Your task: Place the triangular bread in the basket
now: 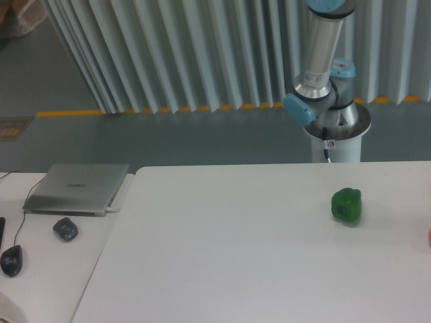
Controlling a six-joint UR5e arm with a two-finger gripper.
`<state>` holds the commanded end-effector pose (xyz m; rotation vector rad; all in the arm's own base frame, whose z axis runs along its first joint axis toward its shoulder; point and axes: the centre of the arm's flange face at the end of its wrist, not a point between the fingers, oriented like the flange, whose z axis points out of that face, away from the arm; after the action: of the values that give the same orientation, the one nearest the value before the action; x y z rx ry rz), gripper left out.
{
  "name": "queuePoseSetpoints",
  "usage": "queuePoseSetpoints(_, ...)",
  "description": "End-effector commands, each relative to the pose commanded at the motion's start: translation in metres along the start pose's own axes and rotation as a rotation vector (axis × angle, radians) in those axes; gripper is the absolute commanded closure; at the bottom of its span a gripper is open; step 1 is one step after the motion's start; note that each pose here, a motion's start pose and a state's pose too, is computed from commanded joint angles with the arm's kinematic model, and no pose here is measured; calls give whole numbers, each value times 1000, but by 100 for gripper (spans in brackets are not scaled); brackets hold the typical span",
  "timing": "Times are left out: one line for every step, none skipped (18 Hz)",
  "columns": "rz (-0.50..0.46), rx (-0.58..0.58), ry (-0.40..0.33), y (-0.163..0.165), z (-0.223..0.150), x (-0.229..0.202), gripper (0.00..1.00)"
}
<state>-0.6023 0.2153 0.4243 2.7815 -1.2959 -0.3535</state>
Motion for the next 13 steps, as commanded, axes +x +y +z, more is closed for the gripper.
queuePoseSetpoints(1,-27,-25,5,1,-6,100)
queuePoseSetpoints(3,-53,-51,9,0,-10,100)
queuePoseSetpoints(3,-67,-64,12,2,-12,97)
queuePoseSetpoints(6,-69,-61,14,5,-12,93)
queuePoseSetpoints(6,-77,-58,21,5,-9,92)
queuePoseSetpoints(8,-83,-58,28,5,-6,86)
queuePoseSetpoints(11,-83,-57,31,6,-5,80)
queuePoseSetpoints(5,-82,-56,31,7,-5,67)
queuePoseSetpoints(1,-81,-55,32,8,-5,50)
queuePoseSetpoints(-3,-80,-52,32,11,-6,7)
queuePoseSetpoints(-10,-81,-55,31,12,-6,0)
queuePoseSetpoints(-31,-76,-56,31,14,-5,0)
queuePoseSetpoints(-44,-76,-56,29,12,-5,0)
